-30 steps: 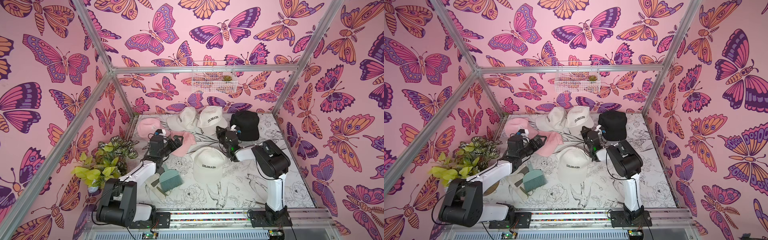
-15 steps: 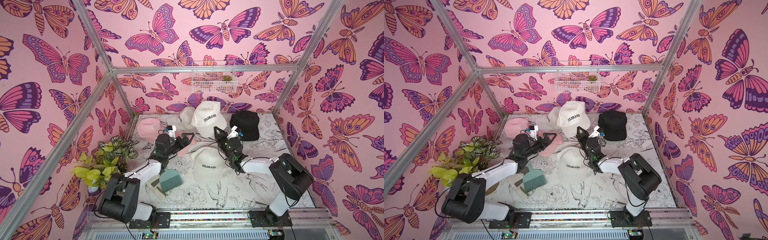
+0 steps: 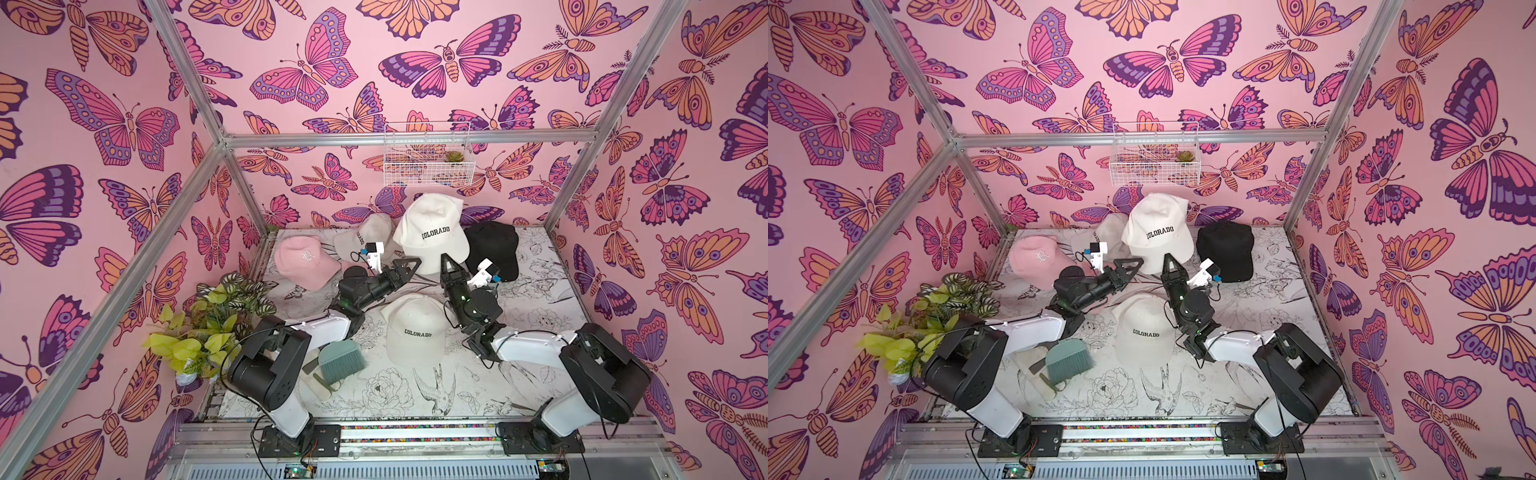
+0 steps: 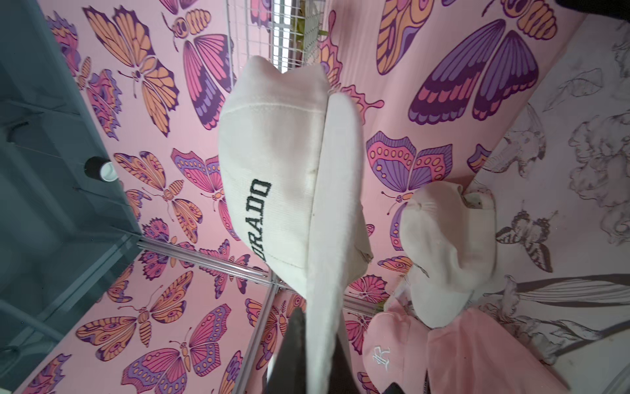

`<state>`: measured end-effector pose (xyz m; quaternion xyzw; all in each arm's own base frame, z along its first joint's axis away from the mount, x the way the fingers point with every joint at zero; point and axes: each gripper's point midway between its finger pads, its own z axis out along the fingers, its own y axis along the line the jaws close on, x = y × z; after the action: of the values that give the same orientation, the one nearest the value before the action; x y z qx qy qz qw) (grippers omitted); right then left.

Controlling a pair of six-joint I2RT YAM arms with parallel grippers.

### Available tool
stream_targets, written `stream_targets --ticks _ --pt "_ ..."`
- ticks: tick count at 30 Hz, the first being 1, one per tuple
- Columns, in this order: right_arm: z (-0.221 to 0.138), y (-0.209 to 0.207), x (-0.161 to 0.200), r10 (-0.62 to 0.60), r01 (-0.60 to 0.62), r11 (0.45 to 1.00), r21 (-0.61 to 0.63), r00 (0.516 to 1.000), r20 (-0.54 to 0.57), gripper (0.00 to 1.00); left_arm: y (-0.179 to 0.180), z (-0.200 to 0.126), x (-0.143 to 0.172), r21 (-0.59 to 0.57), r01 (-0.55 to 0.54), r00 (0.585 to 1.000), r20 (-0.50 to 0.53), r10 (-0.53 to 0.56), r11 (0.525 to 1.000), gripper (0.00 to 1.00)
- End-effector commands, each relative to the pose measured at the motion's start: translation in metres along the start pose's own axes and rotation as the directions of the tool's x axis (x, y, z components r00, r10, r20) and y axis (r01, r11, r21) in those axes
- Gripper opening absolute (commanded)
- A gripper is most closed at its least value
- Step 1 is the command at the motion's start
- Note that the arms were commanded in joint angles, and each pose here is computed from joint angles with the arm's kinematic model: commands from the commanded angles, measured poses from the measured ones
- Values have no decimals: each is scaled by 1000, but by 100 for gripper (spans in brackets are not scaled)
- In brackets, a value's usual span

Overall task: Stack the baseball caps by color
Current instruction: Place the baseball cap on the baseball cap.

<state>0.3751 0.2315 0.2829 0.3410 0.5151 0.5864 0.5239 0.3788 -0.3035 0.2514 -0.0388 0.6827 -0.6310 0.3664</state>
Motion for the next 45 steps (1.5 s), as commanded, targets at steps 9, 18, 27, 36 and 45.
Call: stream_targets --ticks 9,18,27,36,45 --pt "-17 18 -9 44 -41 997 -64 998 50 0 -34 23 -10 140 -23 999 40 17 990 49" --pt "-22 -16 1 -14 14 1000 15 999 35 20 -26 25 -11 91 -57 998 13 56 994 0" --pt "-38 -64 -22 -539 550 829 101 834 -117 100 0 14 -16 -60 -279 953 -143 268 958 0" --pt "-31 -63 -74 -777 841 541 -20 491 -395 99 18 -25 -35 1 -361 906 -236 351 933 0" --pt "-30 -31 -51 -855 853 361 -378 141 -499 100 2 -50 -20 183 -497 771 -356 529 848 0"
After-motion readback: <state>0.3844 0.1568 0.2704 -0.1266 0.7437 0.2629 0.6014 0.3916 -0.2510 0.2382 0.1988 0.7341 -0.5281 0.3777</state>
